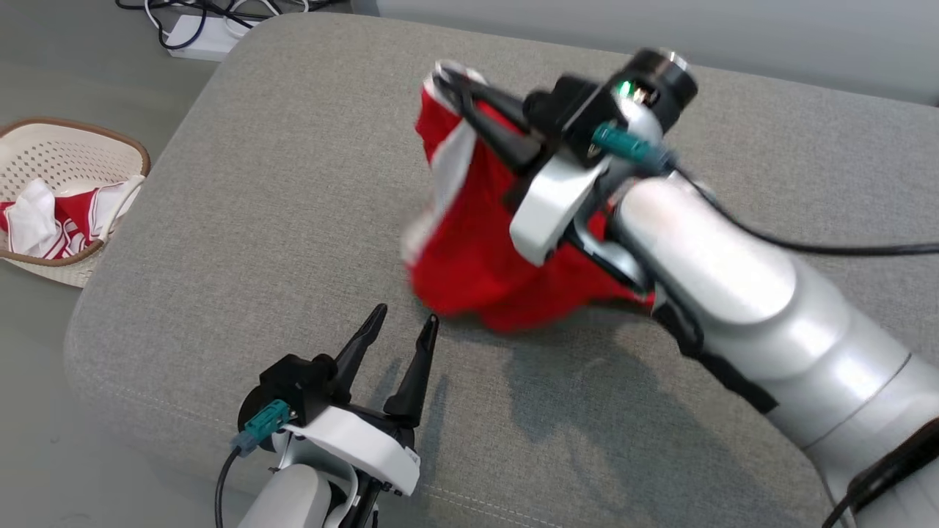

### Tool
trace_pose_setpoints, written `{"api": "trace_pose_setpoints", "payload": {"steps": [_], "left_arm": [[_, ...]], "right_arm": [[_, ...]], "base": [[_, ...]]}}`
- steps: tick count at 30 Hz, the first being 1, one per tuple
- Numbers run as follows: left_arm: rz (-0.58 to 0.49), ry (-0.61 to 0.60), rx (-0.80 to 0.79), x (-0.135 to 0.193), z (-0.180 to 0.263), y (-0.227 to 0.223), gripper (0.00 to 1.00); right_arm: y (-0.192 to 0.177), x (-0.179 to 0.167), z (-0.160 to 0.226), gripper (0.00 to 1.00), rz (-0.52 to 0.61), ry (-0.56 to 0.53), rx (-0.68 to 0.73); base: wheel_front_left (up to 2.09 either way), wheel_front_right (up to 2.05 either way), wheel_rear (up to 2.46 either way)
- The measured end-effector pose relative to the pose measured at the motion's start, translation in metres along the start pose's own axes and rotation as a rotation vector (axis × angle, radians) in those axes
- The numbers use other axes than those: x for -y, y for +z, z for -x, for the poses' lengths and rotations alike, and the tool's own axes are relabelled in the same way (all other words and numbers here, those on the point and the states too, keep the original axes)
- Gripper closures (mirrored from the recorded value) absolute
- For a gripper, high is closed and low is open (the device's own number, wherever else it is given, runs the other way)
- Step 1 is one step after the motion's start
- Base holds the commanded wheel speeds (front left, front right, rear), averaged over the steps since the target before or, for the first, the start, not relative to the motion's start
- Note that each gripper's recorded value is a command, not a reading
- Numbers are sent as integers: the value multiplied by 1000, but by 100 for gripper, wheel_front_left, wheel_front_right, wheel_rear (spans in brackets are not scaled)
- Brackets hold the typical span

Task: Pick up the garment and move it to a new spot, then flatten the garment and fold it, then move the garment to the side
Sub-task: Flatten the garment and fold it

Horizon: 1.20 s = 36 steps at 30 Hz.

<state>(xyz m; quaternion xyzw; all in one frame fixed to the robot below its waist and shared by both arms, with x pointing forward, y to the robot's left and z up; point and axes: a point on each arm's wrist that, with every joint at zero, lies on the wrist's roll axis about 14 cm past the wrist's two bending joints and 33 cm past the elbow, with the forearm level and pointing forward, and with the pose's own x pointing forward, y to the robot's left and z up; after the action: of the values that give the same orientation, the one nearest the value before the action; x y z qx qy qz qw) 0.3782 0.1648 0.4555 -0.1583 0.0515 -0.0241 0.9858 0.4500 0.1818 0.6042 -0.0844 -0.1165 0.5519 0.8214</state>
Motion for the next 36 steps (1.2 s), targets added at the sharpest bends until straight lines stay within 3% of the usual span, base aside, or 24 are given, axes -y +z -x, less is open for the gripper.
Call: {"api": "trace_pose_setpoints", "payload": {"steps": [5, 8, 12, 13, 19, 25, 26, 27, 28, 36], "left_arm": [[-6, -32, 2, 12, 1, 2, 0], [-6, -41, -6, 15, -2, -1, 0], [-2, -51, -16, 19, -9, -5, 0], [0, -60, -26, 22, -13, -9, 0], [-3, -96, -63, 31, -24, -22, 0], [-15, -145, -81, 43, -36, -30, 0], [-16, -158, -80, 47, -39, -29, 0], [-23, -176, -81, 51, -41, -30, 0], [-25, -192, -80, 57, -42, -29, 0], [5, -328, -176, 101, -63, -37, 0]], "right_arm": [[96, 42, -11, 100, 37, -78, 246], [104, 74, -3, 100, 41, -170, 255], [53, 102, 23, 100, 27, -258, 123], [5, 104, 44, 100, 3, -281, 8], [-149, 96, 162, 100, -169, -412, -377], [-213, 77, 239, 100, -304, -516, -563], [-218, 75, 246, 95, -325, -533, -576], [-221, 74, 252, 39, -341, -548, -583], [-222, 74, 255, 0, -352, -563, -583], [-209, 99, 286, 0, -358, -697, -540]], "base": [[0, 0, 0], [0, 0, 0], [0, 0, 0], [0, 0, 0], [0, 0, 0], [0, 0, 0], [0, 0, 0], [0, 0, 0], [0, 0, 0], [0, 0, 0]]}}
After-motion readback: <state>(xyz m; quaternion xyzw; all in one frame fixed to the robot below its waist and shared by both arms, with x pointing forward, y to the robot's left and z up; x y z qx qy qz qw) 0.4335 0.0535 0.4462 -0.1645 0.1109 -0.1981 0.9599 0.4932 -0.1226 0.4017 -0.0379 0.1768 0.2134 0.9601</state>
